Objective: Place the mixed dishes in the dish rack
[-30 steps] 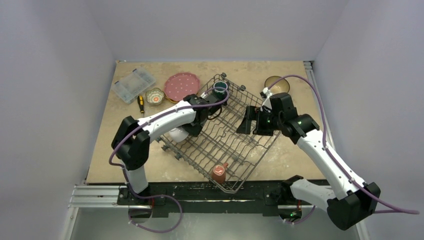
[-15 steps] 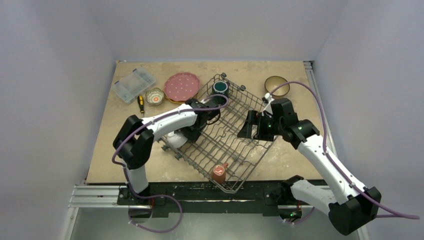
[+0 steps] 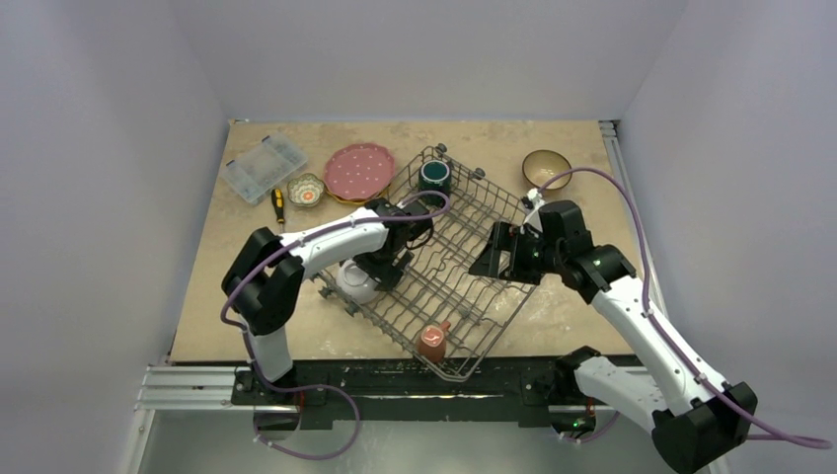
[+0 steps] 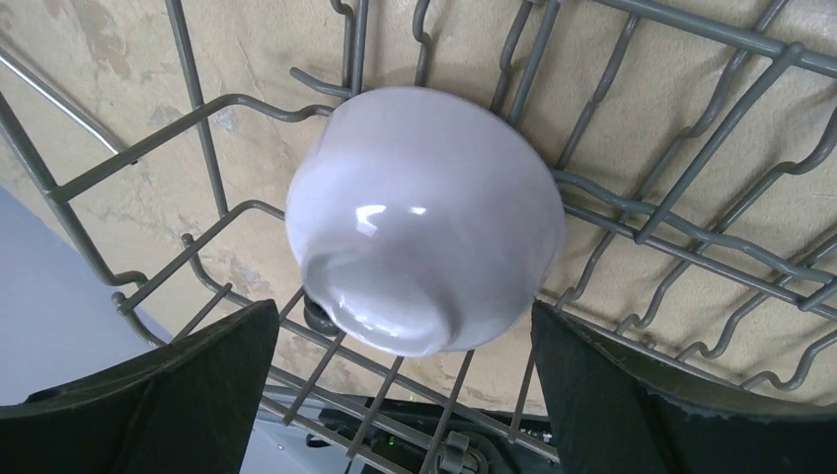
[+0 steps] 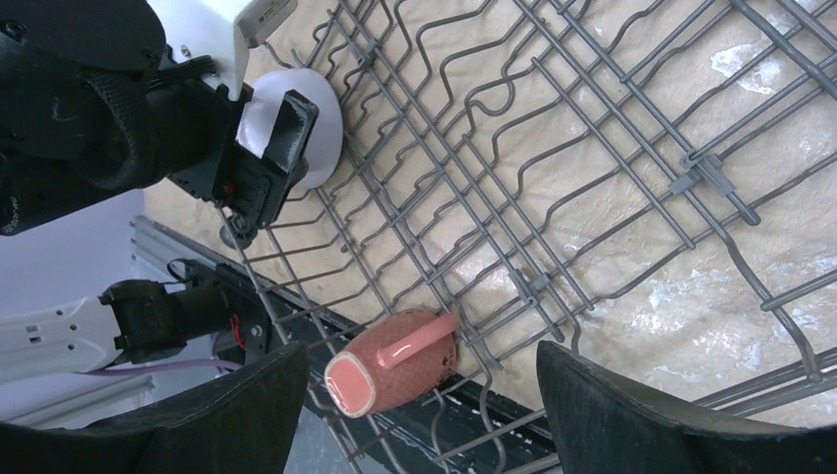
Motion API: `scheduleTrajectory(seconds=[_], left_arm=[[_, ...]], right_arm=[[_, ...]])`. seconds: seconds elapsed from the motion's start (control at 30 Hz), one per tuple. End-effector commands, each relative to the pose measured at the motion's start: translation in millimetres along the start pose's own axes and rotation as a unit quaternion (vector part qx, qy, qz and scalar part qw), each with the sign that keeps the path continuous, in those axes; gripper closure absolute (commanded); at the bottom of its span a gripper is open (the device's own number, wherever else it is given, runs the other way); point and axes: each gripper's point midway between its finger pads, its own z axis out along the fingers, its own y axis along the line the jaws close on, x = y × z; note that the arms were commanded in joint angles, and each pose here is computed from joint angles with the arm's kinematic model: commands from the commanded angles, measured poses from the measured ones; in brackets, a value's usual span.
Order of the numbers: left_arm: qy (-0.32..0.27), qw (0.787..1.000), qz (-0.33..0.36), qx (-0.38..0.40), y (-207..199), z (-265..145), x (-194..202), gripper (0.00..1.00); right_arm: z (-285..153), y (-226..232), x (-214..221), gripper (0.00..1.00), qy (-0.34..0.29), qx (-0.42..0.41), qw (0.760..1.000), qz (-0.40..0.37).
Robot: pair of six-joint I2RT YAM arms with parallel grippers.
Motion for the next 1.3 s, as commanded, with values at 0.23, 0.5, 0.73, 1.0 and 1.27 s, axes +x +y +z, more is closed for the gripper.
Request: scheduleTrajectory(seconds=[0.23,0.5,0.73,1.0,1.27], left_arm=[[-0.074,0.994,-0.045,0.069,6.9,-54.7,-8.9,0.0],[-0.321,0.879,-0.262,0.236,57.2,-180.4,-40.7,0.0],[-0.378,0.769,-0.482,0.183,154.1,-189.6,-24.5,0.0],[-0.166,0.712,-0.651,0.203,181.9,-103.4,-10.6,0.0],[-0.106,0.629,-0.723,0.264,204.9,-20.8,-65.7,0.03]], right_arm=[[-7.8,6.2,-0.8,0.15,-0.019,-0.018,1.0,0.002],[-7.8,4.3,0.1,0.15,-0.013,-0.012,1.0,-0.01],[-4.8,3.0,-1.3,0.15,-0.009,-0.009,1.0,-0.014],[-11.0,17.8,-33.8,0.15,-0.045,-0.005,0.999,-0.029],[-36.9,12.8,-80.2,0.14,-0.123,0.073,0.988,-0.054]])
